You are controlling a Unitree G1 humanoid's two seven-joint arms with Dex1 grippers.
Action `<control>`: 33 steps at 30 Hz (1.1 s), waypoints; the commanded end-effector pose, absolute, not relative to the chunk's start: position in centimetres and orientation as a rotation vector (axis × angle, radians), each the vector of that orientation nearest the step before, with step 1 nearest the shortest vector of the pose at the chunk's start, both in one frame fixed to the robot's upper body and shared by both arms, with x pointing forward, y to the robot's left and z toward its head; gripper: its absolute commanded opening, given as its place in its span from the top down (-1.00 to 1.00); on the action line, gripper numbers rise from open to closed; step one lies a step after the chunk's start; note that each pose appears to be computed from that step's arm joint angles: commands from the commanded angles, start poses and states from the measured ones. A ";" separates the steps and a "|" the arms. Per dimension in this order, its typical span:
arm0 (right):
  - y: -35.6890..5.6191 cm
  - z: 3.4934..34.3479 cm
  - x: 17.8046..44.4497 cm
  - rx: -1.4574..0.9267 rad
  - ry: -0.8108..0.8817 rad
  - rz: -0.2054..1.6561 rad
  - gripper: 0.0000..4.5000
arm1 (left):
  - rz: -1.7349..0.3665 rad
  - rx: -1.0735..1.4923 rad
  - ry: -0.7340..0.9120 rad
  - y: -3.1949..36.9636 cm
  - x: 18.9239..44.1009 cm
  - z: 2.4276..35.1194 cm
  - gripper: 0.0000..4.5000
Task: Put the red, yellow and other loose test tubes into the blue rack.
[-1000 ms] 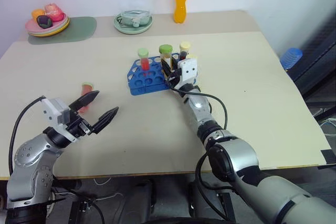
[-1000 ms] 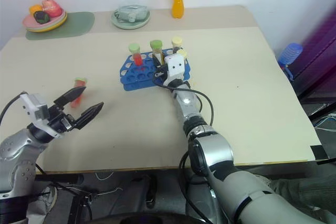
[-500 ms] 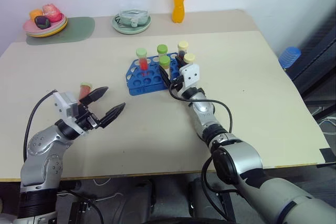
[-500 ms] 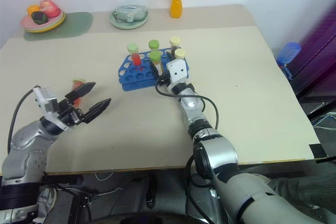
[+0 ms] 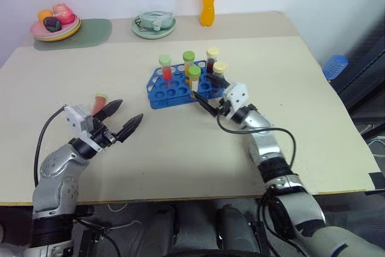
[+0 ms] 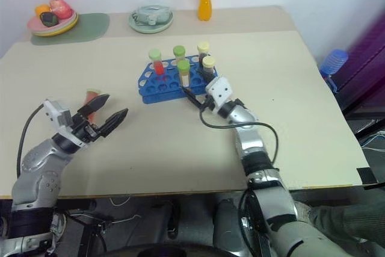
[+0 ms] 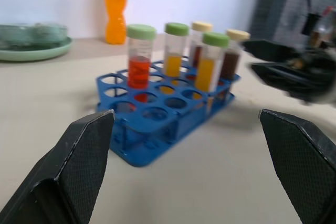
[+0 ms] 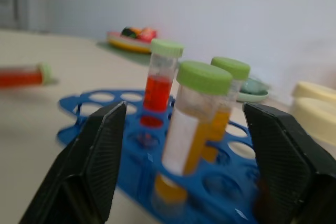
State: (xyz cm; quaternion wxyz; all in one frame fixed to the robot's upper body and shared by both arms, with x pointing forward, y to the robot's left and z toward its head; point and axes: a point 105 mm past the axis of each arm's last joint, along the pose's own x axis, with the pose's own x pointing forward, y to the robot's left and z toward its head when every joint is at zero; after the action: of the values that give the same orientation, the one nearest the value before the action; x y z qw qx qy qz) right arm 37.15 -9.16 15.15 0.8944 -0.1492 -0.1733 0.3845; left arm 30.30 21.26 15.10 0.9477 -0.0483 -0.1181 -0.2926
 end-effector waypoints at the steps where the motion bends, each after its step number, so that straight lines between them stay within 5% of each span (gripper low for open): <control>1: -11.0 17.0 35.1 -0.346 -0.328 0.868 -0.61 | -0.412 -0.110 -0.279 23.3 31.3 16.6 -1.00; 7: -13.3 19.6 31.7 -0.411 -0.276 0.998 -0.61 | 0.058 0.006 -0.058 26.9 32.8 15.8 -1.00; 10: -12.9 21.9 30.8 -0.422 -0.321 1.052 -0.61 | 0.086 -0.112 0.022 27.1 33.1 16.5 -1.00; 12: -12.1 23.1 30.2 -0.418 -0.353 1.097 -0.61 | 0.191 -0.095 0.247 28.3 33.5 15.2 -1.00; 20: -10.8 24.3 29.9 -0.422 -0.382 1.149 -0.61 | 0.220 -0.146 0.476 27.8 35.8 17.4 -1.00; 33: -11.1 24.7 30.3 -0.418 -0.411 1.091 -0.61 | 0.252 -0.049 0.788 28.4 39.1 16.1 -1.00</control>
State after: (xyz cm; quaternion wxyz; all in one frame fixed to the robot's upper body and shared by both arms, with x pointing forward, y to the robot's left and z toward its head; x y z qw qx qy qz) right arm 30.54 -11.00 23.32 0.8158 -0.1904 -0.1615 0.5217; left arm 38.42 28.08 15.46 0.9103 -0.0402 0.3938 0.1213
